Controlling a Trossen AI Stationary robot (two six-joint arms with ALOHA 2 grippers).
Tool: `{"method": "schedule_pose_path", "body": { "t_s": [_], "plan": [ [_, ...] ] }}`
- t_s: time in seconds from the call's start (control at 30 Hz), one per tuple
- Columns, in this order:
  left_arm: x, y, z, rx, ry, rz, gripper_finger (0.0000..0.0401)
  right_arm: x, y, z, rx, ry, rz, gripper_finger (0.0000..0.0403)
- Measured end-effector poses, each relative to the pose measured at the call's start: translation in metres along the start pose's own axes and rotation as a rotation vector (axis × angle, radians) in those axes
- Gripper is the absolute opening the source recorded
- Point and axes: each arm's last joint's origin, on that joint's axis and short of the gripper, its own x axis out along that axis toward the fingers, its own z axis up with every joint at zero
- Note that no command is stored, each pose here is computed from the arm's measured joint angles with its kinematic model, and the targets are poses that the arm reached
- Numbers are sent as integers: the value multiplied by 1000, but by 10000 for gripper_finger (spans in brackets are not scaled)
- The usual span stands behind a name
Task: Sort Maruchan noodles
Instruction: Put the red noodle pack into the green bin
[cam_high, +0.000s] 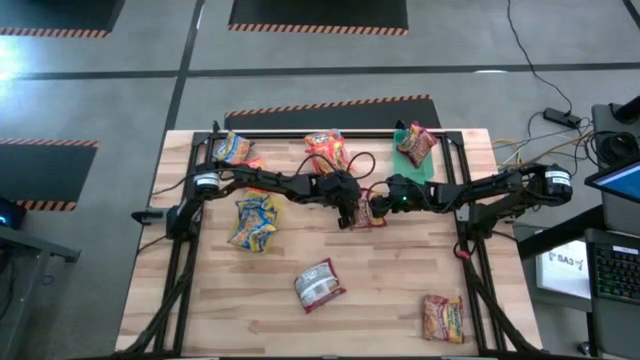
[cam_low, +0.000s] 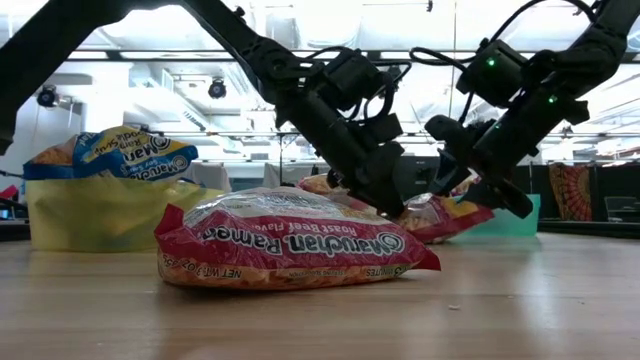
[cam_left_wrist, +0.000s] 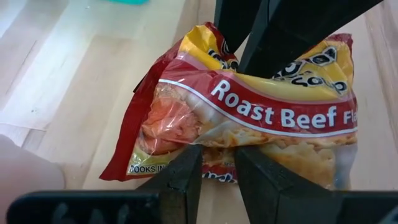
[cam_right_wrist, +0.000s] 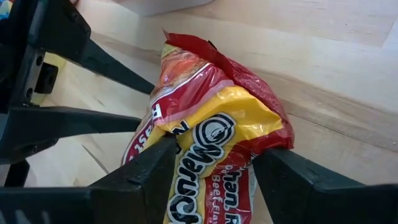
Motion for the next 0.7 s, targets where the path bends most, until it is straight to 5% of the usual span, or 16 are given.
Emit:
{"method": "schedule_pose_path", "body": {
  "t_s": [0.7],
  "plan": [
    [-6, -2, 23, 40, -24, 49, 77, 0, 6, 4, -69, 12, 11, 178]
  ]
}}
